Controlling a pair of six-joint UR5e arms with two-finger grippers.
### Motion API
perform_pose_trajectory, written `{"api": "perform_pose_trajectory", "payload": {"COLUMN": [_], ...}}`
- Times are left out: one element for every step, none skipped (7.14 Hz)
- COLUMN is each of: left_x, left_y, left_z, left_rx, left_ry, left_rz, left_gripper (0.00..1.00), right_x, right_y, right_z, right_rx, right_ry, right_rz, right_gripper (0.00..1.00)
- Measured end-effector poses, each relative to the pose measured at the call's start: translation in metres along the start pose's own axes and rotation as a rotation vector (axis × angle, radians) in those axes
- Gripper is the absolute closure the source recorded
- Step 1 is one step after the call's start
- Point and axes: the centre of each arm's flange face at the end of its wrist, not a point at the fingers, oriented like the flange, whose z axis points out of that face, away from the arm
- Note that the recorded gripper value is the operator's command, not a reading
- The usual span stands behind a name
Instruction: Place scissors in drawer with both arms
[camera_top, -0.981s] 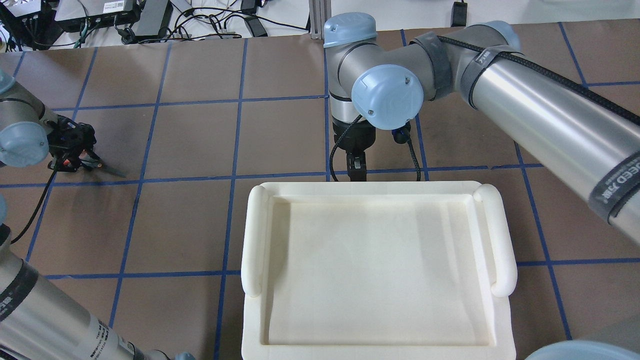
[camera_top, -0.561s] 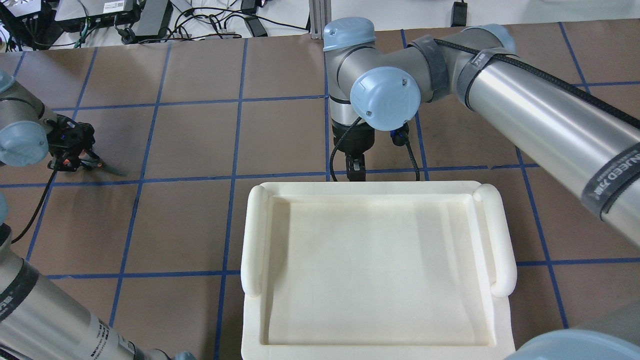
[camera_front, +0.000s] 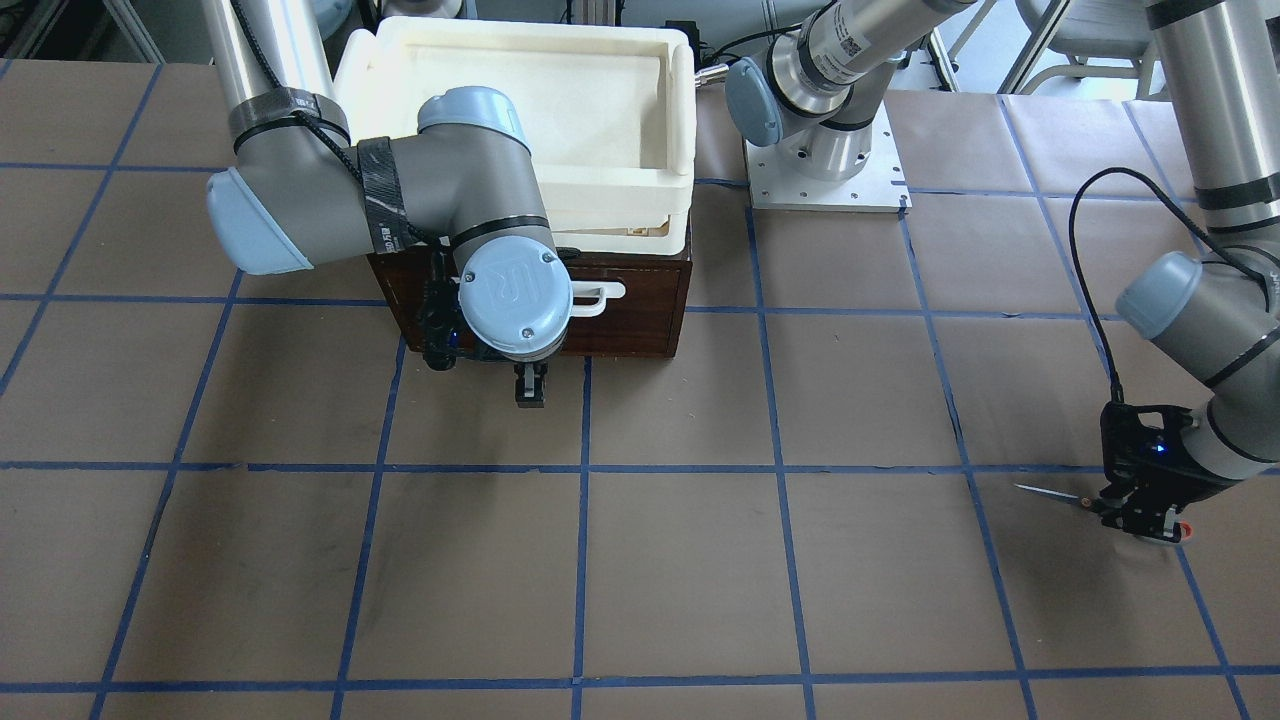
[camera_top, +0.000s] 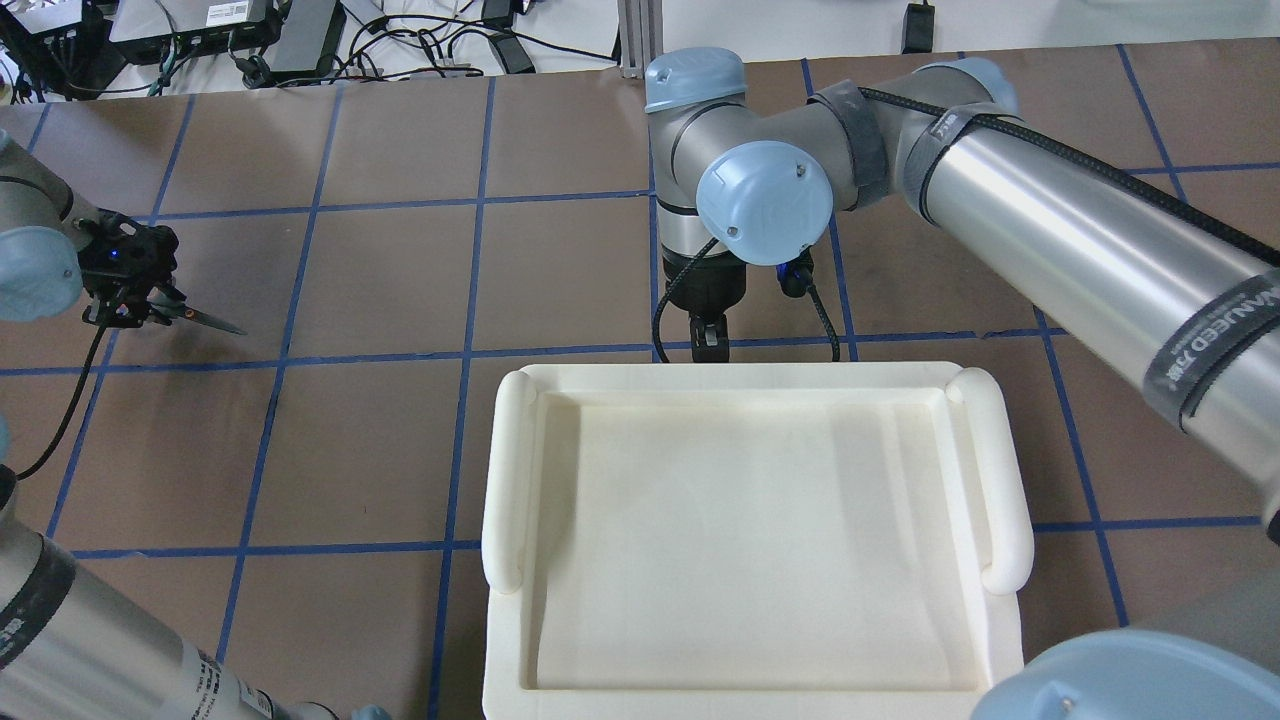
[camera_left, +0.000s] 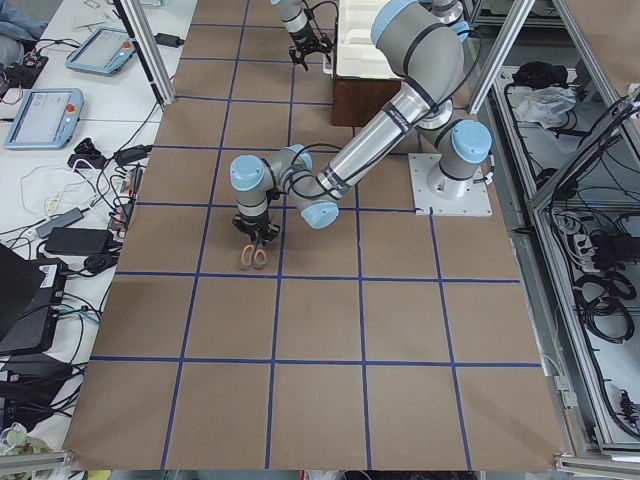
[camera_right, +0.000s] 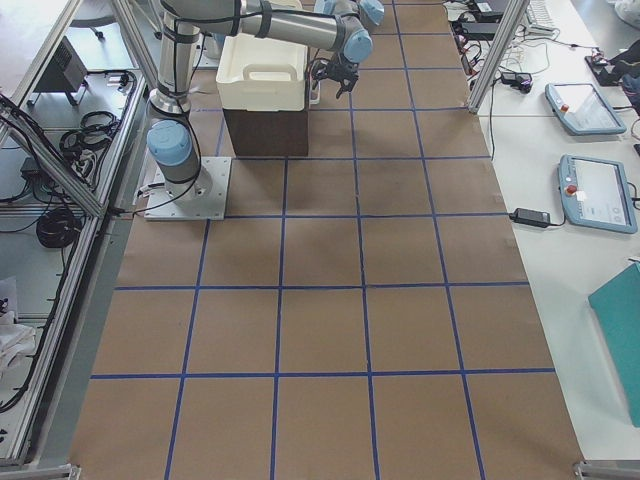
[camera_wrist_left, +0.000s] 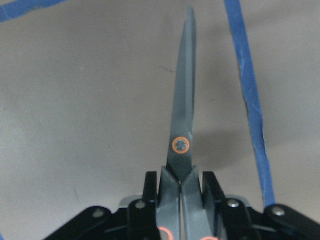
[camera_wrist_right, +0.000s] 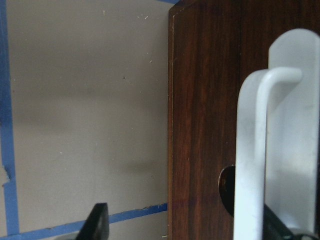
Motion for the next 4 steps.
{"api": "perform_pose_trajectory", "payload": {"left_x": [0.0,-0.004,-0.009,-0.01], "left_y": [-0.005,-0.014,-0.03,-0.044], "left_z": [-0.012,-0.025,-0.041,-0.058], "left_rx": [0.002,0.004,0.011,0.02], "left_ry": [-0.001,-0.007,-0.008,-0.003], "left_rz": [-0.013,-0.017,-0.025,-0.044], "left_gripper": [1.0,1.0,1.0,1.0], "right_x": [0.0,0.0,-0.001,-0.002], "right_y": [0.0,-0.001,-0.001,-0.001], "right_z": [0.003,0.006,0.009,0.01], "right_rx": [0.0,0.001,0.003,0.004], "right_ry": [0.003,0.006,0.007,0.004], "right_rz": [-0.002,-0.005,-0.01,-0.018], "right_gripper": [0.0,0.0,0.0,0.0]}}
